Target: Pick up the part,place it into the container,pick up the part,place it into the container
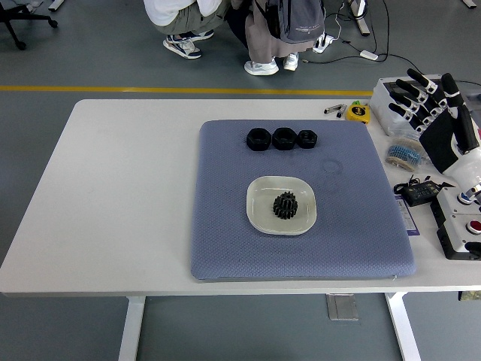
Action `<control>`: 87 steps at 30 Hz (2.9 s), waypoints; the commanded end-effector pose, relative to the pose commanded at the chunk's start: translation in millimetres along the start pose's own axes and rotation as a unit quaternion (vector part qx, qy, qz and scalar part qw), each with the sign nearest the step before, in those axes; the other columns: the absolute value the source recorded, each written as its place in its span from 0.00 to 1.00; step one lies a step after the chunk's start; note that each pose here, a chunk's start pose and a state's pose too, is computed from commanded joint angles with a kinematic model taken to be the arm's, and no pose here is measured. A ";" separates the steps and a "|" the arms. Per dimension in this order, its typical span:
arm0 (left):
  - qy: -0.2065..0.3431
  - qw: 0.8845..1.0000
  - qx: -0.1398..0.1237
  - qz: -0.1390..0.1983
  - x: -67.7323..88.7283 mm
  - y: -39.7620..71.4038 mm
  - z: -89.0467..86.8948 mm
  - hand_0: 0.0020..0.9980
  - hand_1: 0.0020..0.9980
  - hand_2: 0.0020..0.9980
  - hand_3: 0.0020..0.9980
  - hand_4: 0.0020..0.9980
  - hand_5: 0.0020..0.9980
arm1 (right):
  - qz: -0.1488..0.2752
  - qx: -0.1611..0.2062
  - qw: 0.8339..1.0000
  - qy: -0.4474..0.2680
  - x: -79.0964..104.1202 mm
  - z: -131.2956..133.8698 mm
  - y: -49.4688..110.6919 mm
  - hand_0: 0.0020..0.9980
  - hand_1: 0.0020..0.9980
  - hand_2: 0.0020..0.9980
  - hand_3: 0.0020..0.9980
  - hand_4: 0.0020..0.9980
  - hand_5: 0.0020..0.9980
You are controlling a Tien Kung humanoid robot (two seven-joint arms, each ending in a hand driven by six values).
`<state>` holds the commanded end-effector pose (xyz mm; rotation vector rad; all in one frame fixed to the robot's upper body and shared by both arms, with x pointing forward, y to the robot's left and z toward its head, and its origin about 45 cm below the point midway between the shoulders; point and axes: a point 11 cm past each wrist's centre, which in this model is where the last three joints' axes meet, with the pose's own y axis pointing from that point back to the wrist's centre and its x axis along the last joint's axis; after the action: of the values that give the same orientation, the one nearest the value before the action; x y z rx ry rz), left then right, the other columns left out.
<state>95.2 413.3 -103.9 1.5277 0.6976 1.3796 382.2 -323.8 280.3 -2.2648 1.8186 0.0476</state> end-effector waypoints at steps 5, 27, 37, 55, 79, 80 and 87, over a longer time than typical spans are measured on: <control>-0.002 1.000 0.005 0.001 1.2 -0.4 -5.2 0.72 0.73 0.77 0.67 0.70 0.68 | 0.023 0.000 1.000 0.009 4.1 15.5 27.2 0.85 0.81 0.83 0.86 1.00 0.77; -0.005 1.000 0.010 -0.001 0.9 -1.1 -20.5 0.72 0.73 0.76 0.67 0.70 0.68 | 0.095 -0.013 0.992 0.083 25.5 29.5 63.1 0.84 0.80 0.83 0.85 1.00 0.76; -0.026 1.000 0.004 -0.010 -5.9 -0.4 -21.3 0.72 0.73 0.76 0.67 0.70 0.68 | 0.094 -0.019 0.992 0.084 25.0 31.4 64.2 0.84 0.80 0.83 0.85 1.00 0.75; -0.030 1.000 0.002 -0.006 -3.9 -0.6 -19.0 0.72 0.73 0.76 0.68 0.70 0.67 | 0.087 -0.017 0.992 0.094 23.7 26.8 60.8 0.84 0.81 0.83 0.85 1.00 0.74; -0.025 1.000 -0.011 -0.006 -4.5 -0.2 -7.6 0.72 0.73 0.76 0.67 0.70 0.68 | 0.089 -0.014 0.990 0.105 25.7 20.3 57.3 0.85 0.81 0.84 0.86 1.00 0.75; -0.025 1.000 -0.012 -0.006 -4.4 -0.2 -7.1 0.72 0.73 0.76 0.67 0.70 0.68 | 0.089 -0.015 0.990 0.106 25.5 20.6 57.0 0.85 0.81 0.84 0.86 1.00 0.75; -0.020 1.000 -0.016 -0.006 -4.7 0.0 -2.8 0.72 0.73 0.76 0.67 0.71 0.68 | 0.085 -0.014 0.990 0.114 24.4 18.1 54.9 0.85 0.81 0.84 0.86 1.00 0.75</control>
<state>91.6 409.9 -106.1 1.5197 0.6548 1.3420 336.8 -354.5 249.5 -2.2050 2.1355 -0.1647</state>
